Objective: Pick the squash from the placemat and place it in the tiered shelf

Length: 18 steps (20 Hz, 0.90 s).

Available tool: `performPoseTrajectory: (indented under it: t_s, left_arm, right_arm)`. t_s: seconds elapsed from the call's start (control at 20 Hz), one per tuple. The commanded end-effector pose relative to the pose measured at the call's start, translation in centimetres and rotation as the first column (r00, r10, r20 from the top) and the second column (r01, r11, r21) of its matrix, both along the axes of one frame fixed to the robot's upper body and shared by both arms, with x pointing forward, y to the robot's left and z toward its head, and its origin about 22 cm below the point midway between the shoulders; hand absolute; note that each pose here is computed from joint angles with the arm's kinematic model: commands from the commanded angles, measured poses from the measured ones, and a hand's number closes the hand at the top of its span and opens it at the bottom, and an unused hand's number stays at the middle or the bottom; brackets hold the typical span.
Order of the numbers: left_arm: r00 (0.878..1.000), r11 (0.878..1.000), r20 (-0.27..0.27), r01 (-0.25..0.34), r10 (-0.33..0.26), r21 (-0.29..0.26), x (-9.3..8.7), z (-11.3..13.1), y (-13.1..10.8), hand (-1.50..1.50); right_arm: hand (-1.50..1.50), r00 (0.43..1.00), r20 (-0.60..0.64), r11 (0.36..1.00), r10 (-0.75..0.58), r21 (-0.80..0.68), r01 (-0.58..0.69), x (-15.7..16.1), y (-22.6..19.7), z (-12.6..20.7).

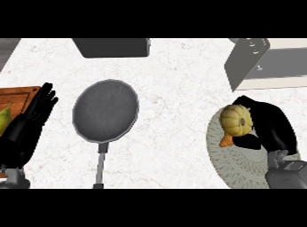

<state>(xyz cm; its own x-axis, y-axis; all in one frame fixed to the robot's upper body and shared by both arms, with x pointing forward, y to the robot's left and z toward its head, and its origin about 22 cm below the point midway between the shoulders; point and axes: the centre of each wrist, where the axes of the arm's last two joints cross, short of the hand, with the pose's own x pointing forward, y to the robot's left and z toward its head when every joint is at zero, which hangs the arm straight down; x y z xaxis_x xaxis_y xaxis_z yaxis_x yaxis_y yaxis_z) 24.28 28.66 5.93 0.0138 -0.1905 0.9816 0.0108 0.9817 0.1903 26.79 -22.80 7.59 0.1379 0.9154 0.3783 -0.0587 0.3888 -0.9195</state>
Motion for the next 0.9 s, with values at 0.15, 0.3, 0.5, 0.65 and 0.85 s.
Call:
performPoseTrajectory:
  t_s: [0.15,0.3,0.5,0.65,0.85]
  left_arm:
    - [1.0,1.0,-0.021,0.019,-0.019,0.009,-0.5,-0.1,0.1,0.0]
    - [1.0,1.0,-0.004,0.013,-0.013,-0.001,1.1,0.3,-1.4,0.0]
    - [1.0,1.0,0.007,0.019,-0.019,0.0,1.2,0.3,-0.7,0.0]
    - [1.0,1.0,0.012,0.026,-0.026,-0.002,0.2,-1.0,-1.8,0.0]
    - [0.999,0.999,0.018,0.034,-0.034,-0.01,1.2,1.3,-0.5,0.0]
  right_arm:
    - [1.5,0.925,0.363,0.988,-0.114,0.136,0.068,-4.2,3.5,6.2]
    - [1.5,0.895,0.422,0.986,-0.146,0.133,0.098,-5.4,4.9,9.0]
    - [1.5,0.866,0.459,0.974,-0.199,0.186,0.125,-4.5,4.3,12.0]
    - [1.5,0.852,0.478,0.972,-0.212,0.196,0.132,-3.5,3.8,14.3]
    - [1.5,0.854,0.47,0.967,-0.222,0.216,0.133,-1.0,4.7,17.3]
